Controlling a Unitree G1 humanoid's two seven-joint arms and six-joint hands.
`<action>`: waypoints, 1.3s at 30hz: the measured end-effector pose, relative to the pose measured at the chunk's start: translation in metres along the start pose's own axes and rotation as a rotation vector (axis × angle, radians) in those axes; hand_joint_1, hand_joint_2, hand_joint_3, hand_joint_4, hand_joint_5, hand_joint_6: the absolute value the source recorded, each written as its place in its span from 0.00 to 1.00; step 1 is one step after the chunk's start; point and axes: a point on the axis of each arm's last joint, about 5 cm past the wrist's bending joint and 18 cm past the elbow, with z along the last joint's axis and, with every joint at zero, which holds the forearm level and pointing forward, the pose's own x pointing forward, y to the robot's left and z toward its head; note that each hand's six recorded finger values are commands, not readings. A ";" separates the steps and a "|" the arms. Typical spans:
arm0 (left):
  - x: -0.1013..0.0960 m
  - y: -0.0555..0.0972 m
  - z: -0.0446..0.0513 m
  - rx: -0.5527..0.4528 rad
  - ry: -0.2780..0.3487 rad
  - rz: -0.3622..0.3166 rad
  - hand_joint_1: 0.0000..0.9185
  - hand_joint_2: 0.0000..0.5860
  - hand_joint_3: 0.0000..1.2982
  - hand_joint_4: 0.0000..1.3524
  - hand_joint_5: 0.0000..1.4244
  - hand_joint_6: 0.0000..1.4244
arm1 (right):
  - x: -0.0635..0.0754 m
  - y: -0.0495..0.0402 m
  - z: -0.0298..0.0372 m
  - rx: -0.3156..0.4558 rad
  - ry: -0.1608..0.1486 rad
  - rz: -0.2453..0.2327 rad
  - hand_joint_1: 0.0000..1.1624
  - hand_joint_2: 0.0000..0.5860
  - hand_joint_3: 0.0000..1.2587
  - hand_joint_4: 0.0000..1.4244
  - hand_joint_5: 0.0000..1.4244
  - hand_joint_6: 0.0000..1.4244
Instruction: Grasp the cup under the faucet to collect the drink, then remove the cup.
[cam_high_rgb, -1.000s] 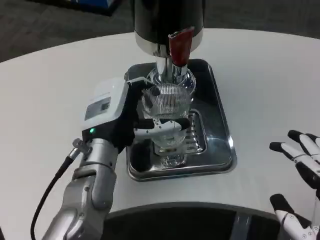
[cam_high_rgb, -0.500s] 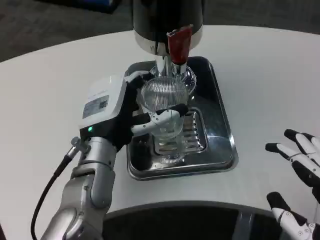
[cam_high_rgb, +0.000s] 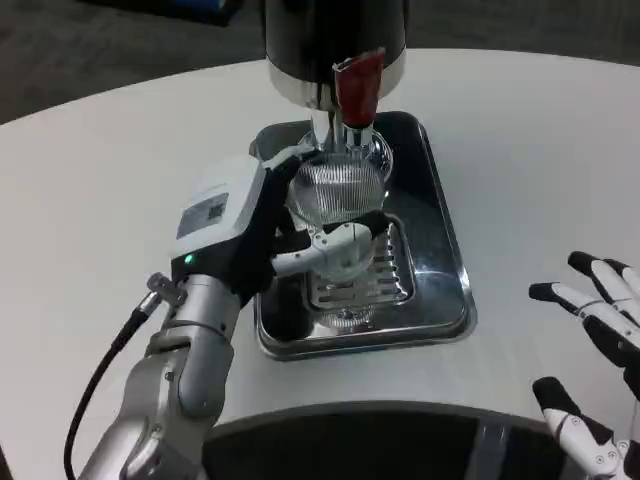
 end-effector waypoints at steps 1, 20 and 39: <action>0.000 0.000 0.0002 -0.002 -0.005 -0.001 0.22 0.14 0.24 0.28 0.49 0.81 | 0.000 0.0000 -0.0001 0.000 0.000 0.000 0.29 0.81 0.14 0.00 0.00 0.01; -0.007 0.015 -0.0041 0.008 -0.022 0.077 0.20 0.14 0.21 0.26 0.47 0.82 | 0.002 0.0035 -0.0002 0.018 0.000 0.015 0.30 0.80 0.14 0.00 0.00 0.01; -0.059 0.068 -0.0039 -0.060 -0.052 0.294 0.01 0.12 0.29 0.25 0.30 0.44 | 0.003 0.0036 -0.0021 0.035 0.011 0.009 0.30 0.80 0.15 0.01 0.00 0.01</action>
